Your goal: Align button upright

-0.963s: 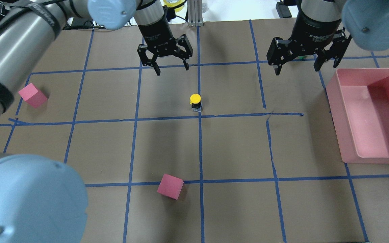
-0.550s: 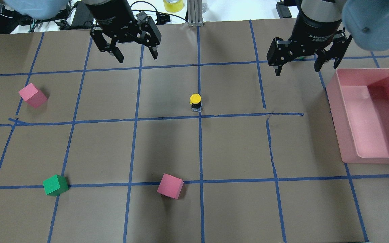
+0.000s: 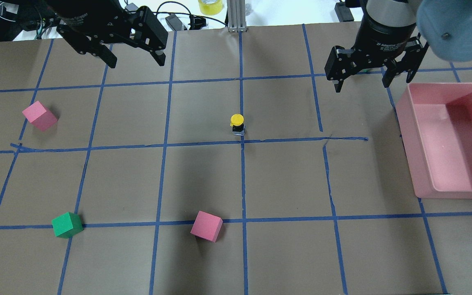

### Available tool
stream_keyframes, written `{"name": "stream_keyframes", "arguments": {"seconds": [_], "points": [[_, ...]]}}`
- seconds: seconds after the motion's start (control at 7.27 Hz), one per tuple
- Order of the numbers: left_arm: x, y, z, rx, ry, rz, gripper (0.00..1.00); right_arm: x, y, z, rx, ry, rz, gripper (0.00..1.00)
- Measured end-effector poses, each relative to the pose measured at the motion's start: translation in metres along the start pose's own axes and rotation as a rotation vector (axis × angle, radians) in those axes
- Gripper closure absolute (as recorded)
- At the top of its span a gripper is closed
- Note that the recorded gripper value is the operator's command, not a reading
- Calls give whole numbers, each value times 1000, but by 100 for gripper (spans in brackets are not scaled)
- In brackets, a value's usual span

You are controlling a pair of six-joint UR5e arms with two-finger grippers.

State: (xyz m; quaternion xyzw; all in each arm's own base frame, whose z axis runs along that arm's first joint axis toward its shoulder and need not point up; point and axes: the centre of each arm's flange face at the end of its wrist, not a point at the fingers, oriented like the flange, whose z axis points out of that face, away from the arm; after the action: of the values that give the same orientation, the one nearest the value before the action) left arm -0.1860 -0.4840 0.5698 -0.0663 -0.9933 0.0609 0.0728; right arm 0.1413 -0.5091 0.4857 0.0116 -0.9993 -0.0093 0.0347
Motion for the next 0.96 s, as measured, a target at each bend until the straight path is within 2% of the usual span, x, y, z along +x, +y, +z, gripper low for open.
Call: {"name": "stream_keyframes", "arguments": {"seconds": [0.28,0.55,0.96], "points": [[-4,24,15,66,-10,44,0,0,0,1,-4,-1,-1,0],[-9,29,19,133,-31,62,0,-1,1,2,-7,-2,-1,0],[-15,28,16,161,-52,73,0,-1,1,2,-9,-1,-2,0]]}}
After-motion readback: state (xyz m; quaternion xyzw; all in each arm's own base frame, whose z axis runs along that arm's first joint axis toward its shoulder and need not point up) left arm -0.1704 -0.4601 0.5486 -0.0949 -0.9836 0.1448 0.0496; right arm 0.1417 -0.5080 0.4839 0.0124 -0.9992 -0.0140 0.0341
